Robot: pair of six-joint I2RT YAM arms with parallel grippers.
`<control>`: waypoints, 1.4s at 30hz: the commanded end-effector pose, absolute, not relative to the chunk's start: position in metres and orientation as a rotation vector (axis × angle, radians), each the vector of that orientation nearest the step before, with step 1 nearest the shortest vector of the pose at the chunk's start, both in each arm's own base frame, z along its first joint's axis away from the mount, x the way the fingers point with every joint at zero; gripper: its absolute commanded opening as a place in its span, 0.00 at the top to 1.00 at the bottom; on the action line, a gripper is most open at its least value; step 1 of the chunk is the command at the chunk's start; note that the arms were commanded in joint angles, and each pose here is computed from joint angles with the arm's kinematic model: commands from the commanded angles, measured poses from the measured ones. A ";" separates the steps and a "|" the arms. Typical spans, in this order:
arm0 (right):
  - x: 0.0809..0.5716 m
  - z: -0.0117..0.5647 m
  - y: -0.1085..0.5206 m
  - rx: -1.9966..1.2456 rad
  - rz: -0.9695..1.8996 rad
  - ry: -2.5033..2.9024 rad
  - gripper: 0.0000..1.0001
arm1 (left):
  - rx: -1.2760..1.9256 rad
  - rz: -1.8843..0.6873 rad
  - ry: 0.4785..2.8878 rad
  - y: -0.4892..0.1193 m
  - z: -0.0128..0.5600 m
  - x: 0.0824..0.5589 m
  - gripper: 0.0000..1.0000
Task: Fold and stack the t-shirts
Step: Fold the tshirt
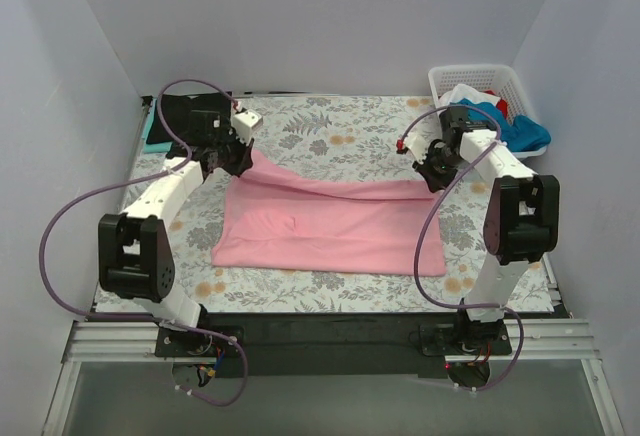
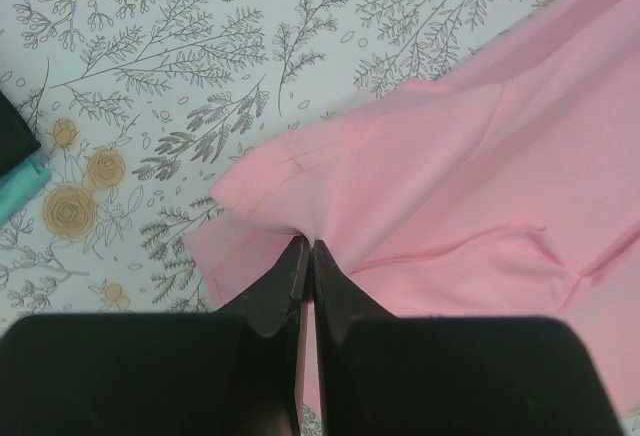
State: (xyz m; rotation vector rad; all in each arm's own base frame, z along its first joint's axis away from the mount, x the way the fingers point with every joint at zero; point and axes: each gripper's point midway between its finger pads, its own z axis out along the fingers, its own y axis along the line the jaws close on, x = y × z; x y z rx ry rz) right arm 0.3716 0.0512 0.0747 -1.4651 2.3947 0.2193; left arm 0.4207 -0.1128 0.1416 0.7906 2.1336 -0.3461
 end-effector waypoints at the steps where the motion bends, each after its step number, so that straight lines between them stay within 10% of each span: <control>1: 0.361 0.093 0.056 -1.517 0.229 2.308 0.99 | 0.828 -0.303 2.086 -0.104 0.162 0.390 1.00; 19: 0.309 0.051 0.057 -1.574 0.324 2.402 0.99 | 0.788 -0.327 2.325 -0.085 0.084 0.298 1.00; 42: 0.311 0.044 0.052 -1.583 0.294 2.423 0.99 | 0.844 -0.347 2.342 -0.086 0.072 0.296 1.00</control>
